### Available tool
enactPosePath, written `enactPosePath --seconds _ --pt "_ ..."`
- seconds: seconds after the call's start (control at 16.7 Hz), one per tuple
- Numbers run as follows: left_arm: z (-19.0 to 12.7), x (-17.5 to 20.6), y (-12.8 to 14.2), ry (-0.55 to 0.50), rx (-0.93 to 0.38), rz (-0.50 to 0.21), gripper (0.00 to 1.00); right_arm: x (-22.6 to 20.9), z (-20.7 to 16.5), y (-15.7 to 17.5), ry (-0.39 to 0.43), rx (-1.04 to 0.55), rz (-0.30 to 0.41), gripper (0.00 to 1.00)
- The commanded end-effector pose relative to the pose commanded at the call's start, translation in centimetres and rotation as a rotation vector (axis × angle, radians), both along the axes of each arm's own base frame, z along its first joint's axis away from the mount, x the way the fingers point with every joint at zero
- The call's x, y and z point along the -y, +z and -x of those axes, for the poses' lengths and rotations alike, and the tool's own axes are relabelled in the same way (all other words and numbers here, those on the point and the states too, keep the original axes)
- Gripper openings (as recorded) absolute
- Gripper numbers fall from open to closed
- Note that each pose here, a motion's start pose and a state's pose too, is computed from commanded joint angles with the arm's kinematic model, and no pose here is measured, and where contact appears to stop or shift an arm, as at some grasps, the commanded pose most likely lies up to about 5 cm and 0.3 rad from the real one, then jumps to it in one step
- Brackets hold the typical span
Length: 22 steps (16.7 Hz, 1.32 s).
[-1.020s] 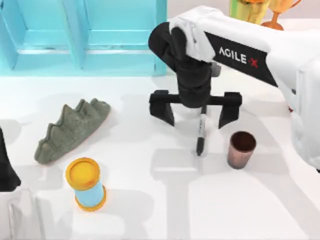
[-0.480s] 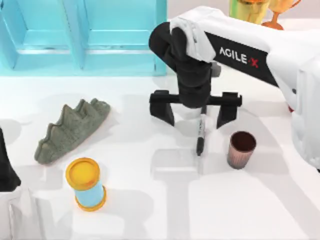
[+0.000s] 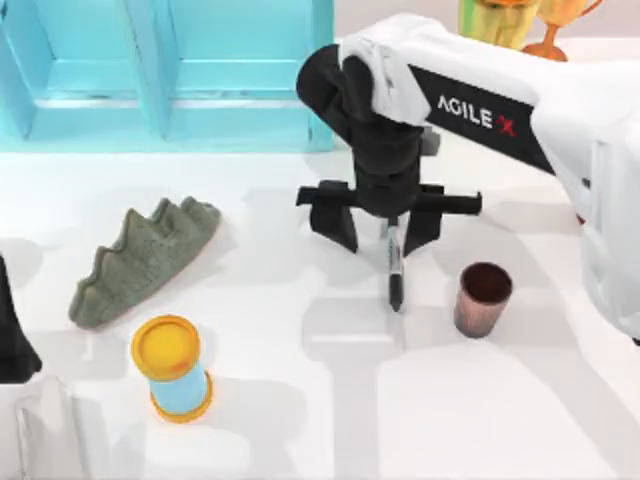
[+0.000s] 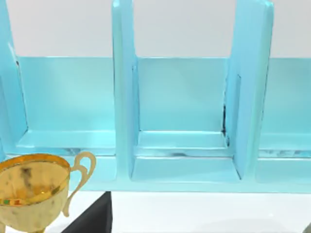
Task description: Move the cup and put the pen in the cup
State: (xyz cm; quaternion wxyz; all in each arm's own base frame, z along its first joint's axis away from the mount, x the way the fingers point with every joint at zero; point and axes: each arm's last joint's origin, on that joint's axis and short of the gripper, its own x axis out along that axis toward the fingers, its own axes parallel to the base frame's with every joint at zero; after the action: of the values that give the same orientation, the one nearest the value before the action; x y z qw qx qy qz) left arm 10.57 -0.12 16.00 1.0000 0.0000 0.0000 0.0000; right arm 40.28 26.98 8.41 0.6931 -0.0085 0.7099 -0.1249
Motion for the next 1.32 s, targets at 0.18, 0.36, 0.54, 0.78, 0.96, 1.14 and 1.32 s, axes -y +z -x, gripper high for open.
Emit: enactPosePath --seconds 0.18,0.36,0.54,0.78,0.96,1.14,1.32 --pt "0.0 0.0 0.0 0.0 0.0 0.0 1.0 0.0 0.0 0.0 0.0 0.0 0.0 0.0" --pt "0.0 0.0 0.0 0.0 0.0 0.0 1.0 0.0 0.0 0.0 0.0 0.0 0.0 0.0" --pt "0.0 0.0 0.0 0.0 0.0 0.0 1.0 0.0 0.0 0.0 0.0 0.0 0.0 0.0" --pt "0.0 0.0 0.0 0.0 0.0 0.0 1.0 -0.9 0.0 3.4 -0.016 0.064 -0.079 0.0" --pt "0.0 0.0 0.0 0.0 0.0 0.0 1.0 -1.1 1.2 5.1 -0.012 0.07 -0.086 0.0" --pt "0.0 0.0 0.0 0.0 0.0 0.0 1.0 -1.3 2.4 6.6 -0.013 0.071 -0.089 0.0" --pt "0.0 0.0 0.0 0.0 0.0 0.0 1.0 -1.3 3.6 7.9 -0.019 0.069 -0.088 0.0"
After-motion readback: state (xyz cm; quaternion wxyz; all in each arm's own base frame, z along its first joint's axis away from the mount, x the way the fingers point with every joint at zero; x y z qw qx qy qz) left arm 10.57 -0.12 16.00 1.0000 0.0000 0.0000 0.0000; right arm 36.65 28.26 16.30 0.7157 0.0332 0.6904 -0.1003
